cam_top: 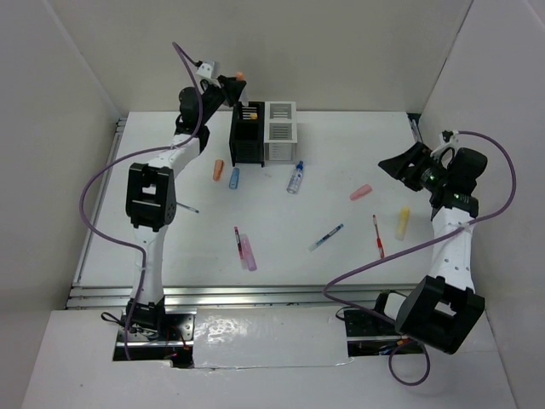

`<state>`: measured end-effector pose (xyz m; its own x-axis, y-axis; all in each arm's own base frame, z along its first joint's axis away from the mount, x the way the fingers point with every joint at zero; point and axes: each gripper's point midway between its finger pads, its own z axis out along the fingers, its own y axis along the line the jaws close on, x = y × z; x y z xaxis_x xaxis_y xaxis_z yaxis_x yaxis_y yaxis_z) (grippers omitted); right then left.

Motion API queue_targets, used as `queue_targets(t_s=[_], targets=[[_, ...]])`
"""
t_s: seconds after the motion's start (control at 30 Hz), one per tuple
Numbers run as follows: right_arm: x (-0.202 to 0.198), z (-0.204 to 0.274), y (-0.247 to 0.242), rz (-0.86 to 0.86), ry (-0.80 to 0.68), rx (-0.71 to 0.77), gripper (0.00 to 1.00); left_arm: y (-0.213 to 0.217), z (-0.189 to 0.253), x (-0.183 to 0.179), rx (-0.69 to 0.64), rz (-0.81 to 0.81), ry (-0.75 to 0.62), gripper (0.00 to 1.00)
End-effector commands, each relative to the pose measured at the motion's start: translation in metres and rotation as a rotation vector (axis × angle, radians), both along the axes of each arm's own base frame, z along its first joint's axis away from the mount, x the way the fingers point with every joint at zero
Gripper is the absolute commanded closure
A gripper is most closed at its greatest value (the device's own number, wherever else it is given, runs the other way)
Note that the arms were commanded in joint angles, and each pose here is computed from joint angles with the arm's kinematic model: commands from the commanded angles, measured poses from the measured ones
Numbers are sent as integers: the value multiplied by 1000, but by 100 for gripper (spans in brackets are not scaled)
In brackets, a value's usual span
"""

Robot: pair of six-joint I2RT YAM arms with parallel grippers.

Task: Sort the stationery into containers
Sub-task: Place the pen in the storage box.

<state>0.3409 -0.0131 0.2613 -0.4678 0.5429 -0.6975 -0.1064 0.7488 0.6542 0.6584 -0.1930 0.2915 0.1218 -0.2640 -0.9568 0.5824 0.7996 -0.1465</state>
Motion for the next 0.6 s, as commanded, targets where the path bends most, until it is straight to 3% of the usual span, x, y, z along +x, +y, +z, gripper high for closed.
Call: queue_targets(t_s=[0.0, 0.4, 0.5, 0.53, 0.57], targets=[[11, 8, 1, 8, -58, -50, 28, 1, 42, 5, 2, 35, -188, 97], [17, 5, 2, 24, -55, -69, 28, -5, -10, 38, 83, 85, -174, 86], [17, 4, 4, 34, -52, -77, 27, -4, -16, 39, 92, 88, -166, 58], [17, 6, 4, 35, -56, -81, 27, -4, -17, 38, 93, 85, -164, 44], [17, 5, 4, 39, -55, -86, 27, -5, -22, 36, 100, 80, -153, 41]])
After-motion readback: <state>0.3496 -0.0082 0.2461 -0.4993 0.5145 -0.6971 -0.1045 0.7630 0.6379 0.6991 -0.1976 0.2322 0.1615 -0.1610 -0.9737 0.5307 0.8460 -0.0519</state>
